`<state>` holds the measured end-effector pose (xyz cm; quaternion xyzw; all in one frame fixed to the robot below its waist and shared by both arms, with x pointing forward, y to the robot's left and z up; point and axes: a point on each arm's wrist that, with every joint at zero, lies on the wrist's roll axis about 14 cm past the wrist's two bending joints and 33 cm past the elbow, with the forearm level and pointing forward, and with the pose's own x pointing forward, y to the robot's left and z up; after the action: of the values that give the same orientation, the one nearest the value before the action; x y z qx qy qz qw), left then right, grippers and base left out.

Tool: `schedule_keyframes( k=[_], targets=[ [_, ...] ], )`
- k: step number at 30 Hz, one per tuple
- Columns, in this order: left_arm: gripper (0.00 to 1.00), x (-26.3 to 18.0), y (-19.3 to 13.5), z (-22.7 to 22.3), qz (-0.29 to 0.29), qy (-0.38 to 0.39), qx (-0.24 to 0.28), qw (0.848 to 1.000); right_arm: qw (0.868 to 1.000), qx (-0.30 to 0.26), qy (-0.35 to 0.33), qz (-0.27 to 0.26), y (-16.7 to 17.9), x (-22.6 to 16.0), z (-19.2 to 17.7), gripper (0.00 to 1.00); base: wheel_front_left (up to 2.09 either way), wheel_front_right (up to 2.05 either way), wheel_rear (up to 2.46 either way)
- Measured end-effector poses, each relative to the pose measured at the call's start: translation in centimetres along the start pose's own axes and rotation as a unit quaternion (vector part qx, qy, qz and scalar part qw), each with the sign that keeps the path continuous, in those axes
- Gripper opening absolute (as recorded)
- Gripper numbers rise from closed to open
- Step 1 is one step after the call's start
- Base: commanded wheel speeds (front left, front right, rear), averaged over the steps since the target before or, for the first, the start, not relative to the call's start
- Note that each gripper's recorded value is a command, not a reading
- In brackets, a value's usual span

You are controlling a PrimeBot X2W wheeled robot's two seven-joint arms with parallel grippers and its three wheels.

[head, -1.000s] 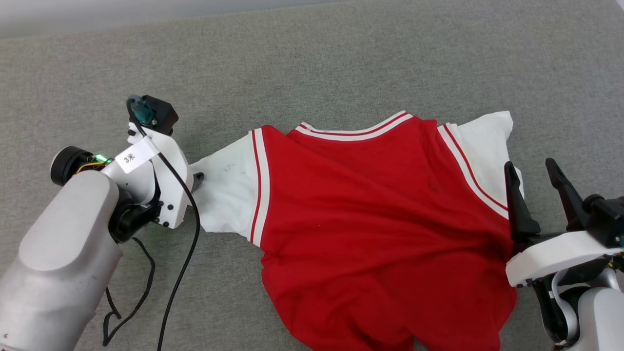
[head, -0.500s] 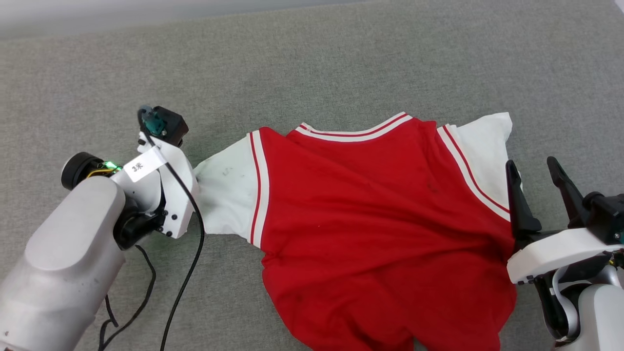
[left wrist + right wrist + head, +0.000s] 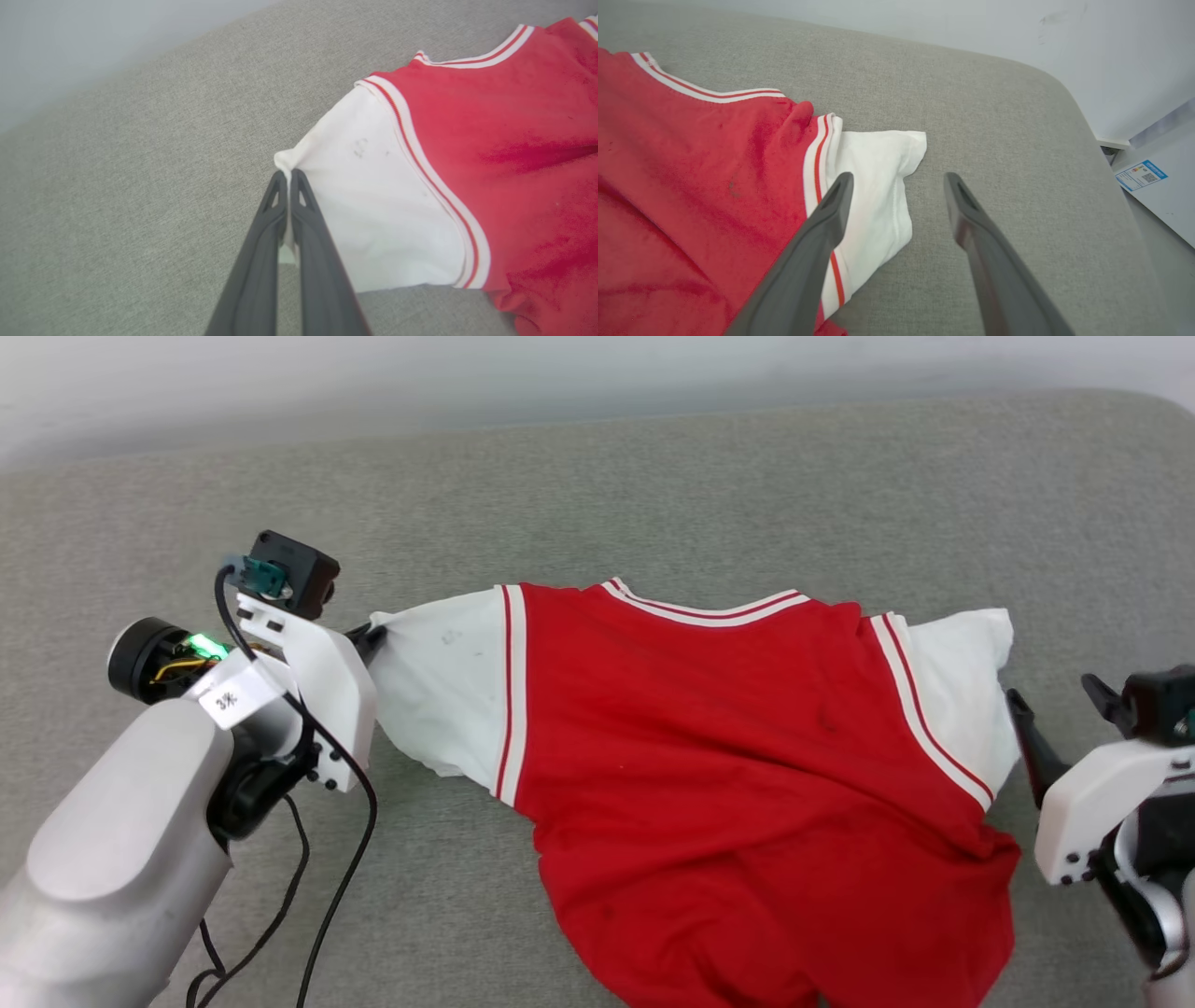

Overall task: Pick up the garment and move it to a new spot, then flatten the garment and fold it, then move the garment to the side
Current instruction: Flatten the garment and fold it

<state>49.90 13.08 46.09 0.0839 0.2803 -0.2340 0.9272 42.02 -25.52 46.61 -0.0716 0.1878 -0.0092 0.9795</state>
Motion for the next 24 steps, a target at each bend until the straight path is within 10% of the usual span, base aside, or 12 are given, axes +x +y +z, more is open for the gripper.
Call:
schedule_keyframes(
  k=[10,24],
  targets=[
    [0.00,-4.5,-2.3,0.8,-0.025,-0.027,-0.014,0.999,0.979,-0.003,0.201,0.009,-1.6,2.4,-2.1,1.00,0.00,0.00,0.00],
    [0.00,-6.4,-3.2,-0.1,-0.044,-0.020,-0.030,0.998,0.955,-0.016,0.294,0.027,-0.5,8.6,-2.5,1.00,0.00,0.00,0.00]
  ],
)
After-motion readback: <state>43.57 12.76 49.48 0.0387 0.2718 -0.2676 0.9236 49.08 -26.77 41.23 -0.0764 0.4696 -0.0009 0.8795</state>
